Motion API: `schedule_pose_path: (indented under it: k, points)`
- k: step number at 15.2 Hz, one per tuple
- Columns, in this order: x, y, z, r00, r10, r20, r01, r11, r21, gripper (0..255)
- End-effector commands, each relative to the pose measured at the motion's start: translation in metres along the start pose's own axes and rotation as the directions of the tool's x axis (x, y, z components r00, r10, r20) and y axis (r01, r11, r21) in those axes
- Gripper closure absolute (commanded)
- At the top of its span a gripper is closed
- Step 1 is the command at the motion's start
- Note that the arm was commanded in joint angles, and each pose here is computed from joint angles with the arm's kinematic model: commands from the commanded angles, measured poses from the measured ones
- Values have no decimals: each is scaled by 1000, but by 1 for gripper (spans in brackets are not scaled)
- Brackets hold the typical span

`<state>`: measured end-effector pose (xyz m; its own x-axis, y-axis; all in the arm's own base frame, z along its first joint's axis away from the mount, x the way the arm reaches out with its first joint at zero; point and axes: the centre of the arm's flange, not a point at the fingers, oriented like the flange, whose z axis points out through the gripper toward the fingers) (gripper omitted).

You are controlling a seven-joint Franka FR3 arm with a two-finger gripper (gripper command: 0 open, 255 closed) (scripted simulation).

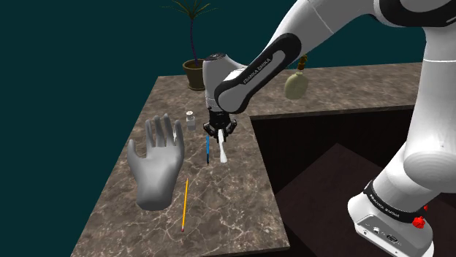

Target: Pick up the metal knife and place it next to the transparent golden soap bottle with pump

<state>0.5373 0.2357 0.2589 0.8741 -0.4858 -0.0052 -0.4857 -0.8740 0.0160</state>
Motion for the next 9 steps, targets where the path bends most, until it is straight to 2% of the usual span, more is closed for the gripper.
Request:
schedule_pose_path:
  k: [1,9]
  points:
    - [1,0,-11,1000,0,0,0,1000,0,255]
    - [0,1,-53,1000,0,0,0,1000,0,255]
